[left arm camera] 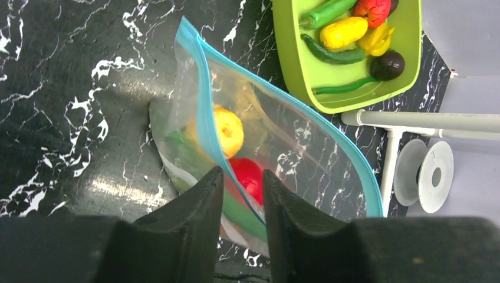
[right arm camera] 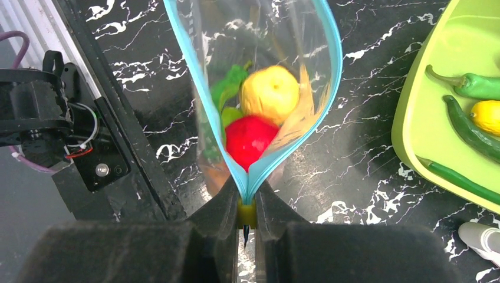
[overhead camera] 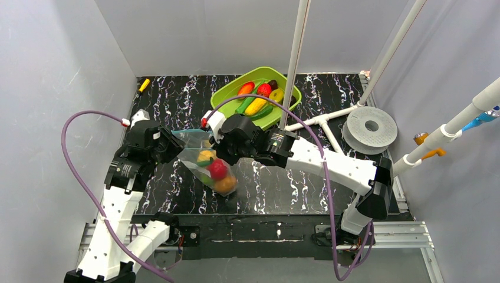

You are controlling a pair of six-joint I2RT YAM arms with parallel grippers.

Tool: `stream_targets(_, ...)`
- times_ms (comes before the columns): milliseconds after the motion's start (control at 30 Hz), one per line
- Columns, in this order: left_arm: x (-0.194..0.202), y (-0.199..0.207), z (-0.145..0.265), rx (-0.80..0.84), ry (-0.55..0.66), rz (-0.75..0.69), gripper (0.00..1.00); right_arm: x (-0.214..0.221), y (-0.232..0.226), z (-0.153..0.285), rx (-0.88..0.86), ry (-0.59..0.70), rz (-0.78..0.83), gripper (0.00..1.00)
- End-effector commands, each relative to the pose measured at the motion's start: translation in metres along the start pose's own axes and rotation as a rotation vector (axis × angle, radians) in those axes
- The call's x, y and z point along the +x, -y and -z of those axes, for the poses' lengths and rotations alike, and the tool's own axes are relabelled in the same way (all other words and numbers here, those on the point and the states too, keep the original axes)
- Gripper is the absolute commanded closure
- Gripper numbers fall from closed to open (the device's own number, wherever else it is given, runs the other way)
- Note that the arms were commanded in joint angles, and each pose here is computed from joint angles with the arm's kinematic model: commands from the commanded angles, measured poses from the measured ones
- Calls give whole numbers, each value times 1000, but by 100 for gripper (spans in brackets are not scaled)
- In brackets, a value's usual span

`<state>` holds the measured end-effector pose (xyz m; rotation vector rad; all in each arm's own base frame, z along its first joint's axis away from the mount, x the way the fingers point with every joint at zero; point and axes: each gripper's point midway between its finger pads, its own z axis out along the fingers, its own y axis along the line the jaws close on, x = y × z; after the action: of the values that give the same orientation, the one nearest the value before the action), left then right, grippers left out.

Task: Place the food in the zip-top bag and seal the zipper
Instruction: Adjust the zipper food storage bag at the center of the board.

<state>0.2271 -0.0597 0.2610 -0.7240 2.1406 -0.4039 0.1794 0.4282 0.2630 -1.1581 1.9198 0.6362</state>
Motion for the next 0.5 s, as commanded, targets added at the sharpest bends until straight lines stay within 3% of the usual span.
stream_targets(0, 13, -14, 0, -54, -36, 63, 65, -21, -4, 14, -38, 77, 15, 99)
stream_targets(133, 24, -4, -2, -24, -101, 118, 48, -22, -5, 16, -38, 84, 17, 99)
stream_targets(300, 33, 12, -3, 15, -179, 188, 46, -21, -5, 15, -33, 87, 20, 99)
stream_targets(333, 32, 13, -3, 17, -179, 191, 48, -20, -6, 14, -33, 84, 21, 99)
stream_targets(467, 28, 13, 0, 25, -158, 177, 75, -19, -7, 14, -25, 84, 24, 99)
